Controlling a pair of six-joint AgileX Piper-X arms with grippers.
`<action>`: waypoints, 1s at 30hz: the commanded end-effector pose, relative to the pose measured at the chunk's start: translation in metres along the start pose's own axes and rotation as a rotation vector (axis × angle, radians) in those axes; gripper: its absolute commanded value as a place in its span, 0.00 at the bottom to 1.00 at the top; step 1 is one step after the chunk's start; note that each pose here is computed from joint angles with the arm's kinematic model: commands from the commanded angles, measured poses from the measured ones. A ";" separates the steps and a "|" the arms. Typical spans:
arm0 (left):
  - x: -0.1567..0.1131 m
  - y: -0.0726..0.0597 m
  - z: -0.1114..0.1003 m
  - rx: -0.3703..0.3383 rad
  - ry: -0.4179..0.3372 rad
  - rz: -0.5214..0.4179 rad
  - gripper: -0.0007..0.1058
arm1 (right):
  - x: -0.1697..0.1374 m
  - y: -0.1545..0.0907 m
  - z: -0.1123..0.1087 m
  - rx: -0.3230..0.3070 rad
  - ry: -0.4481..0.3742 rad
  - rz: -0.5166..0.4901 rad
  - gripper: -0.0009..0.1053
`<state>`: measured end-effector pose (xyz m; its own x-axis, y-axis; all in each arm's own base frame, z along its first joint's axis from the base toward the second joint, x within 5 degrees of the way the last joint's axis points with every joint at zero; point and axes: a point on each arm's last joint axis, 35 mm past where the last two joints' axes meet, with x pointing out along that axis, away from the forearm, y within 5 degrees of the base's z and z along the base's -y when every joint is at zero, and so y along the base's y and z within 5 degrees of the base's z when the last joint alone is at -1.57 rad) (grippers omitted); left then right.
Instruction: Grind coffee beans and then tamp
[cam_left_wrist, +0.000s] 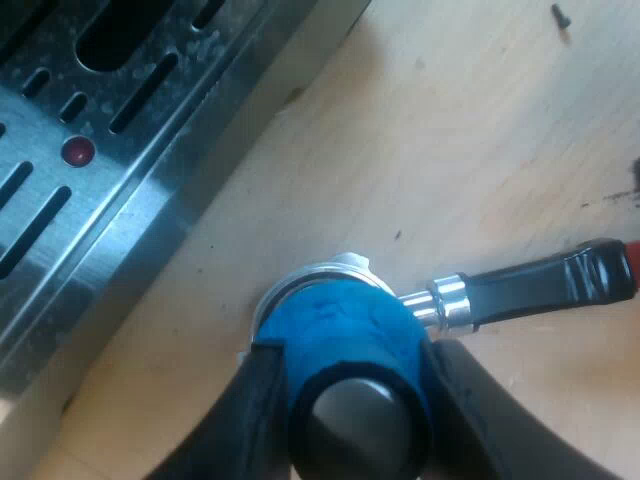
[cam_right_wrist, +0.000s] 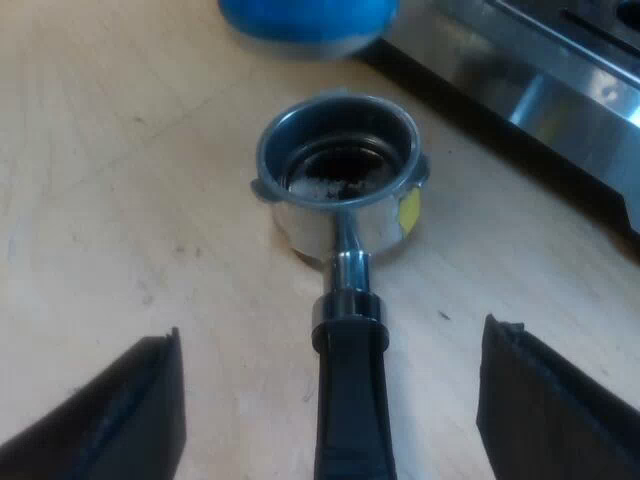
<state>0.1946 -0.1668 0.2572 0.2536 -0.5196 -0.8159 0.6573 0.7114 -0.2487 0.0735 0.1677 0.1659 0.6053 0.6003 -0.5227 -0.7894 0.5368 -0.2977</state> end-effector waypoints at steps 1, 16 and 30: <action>0.003 0.000 0.004 0.004 -0.008 -0.002 0.01 | -0.001 0.000 0.002 -0.001 -0.016 0.000 0.61; 0.034 0.007 0.005 -0.011 0.050 -0.011 0.01 | -0.001 0.000 0.002 -0.001 -0.016 0.000 0.61; 0.061 0.013 0.000 -0.029 0.115 -0.033 0.01 | -0.001 0.000 0.002 -0.001 -0.015 -0.005 0.61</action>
<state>0.2189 -0.1874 0.2035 0.1512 -0.4717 -0.8687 0.6369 0.7186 -0.2793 0.0735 0.1677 0.1659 0.6053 0.6003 -0.5227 -0.7894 0.5368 -0.2977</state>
